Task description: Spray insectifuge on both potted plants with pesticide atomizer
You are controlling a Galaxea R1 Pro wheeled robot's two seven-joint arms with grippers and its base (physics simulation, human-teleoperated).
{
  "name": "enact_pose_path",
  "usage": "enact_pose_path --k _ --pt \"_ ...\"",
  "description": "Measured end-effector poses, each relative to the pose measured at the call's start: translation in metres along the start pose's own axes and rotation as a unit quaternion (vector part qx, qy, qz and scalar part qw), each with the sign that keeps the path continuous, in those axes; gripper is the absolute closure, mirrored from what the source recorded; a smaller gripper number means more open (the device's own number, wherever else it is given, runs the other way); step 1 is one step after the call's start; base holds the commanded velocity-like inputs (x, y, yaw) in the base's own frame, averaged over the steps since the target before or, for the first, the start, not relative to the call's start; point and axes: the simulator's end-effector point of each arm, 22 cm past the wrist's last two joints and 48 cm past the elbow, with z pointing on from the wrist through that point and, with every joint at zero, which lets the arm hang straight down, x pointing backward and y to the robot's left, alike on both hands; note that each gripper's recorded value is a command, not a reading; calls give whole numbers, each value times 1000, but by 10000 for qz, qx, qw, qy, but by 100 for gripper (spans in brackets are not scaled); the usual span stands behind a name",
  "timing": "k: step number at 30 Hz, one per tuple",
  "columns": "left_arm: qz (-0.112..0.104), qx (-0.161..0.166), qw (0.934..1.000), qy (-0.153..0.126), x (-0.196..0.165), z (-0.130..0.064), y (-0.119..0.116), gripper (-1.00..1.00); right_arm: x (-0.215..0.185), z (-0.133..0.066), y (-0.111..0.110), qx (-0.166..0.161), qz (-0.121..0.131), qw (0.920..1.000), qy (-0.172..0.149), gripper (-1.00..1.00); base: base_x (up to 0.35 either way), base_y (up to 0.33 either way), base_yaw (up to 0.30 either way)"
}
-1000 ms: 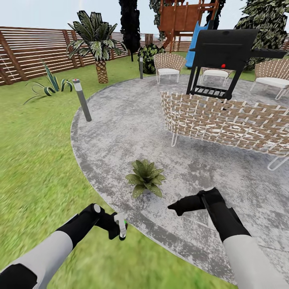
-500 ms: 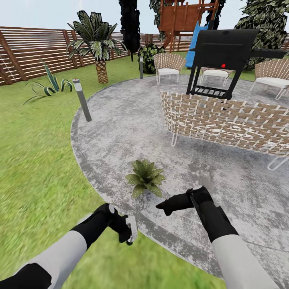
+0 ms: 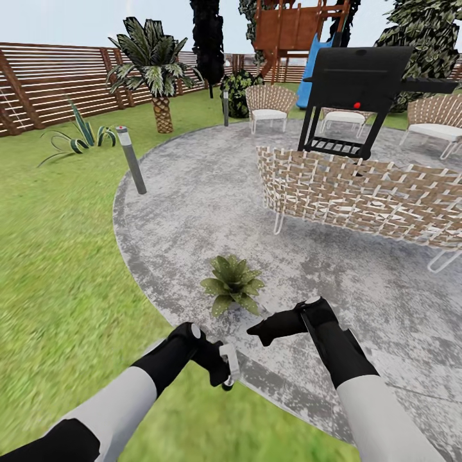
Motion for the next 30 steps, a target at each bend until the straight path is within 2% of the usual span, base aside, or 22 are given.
enact_pose_path --k 3,10,18,24,30 --pt "-75 -96 9999 7 -8 -6 5 100 0 0 0 0 0 10000 0 100 0 0 0" --pt "-7 -12 10000 -74 -20 -12 3 100 0 0 0 0 0 10000 0 100 0 0 0" --pt "47 -83 9999 -103 -27 -18 10 100 0 0 0 0 0 10000 0 100 0 0 0" --pt "-45 -136 9999 -48 -29 -23 16 100 0 0 0 0 0 10000 0 100 0 0 0" --pt "-27 -182 9998 -59 -33 -27 21 100 1 3 4 -31 -79 9999 68 100 0 0 0"
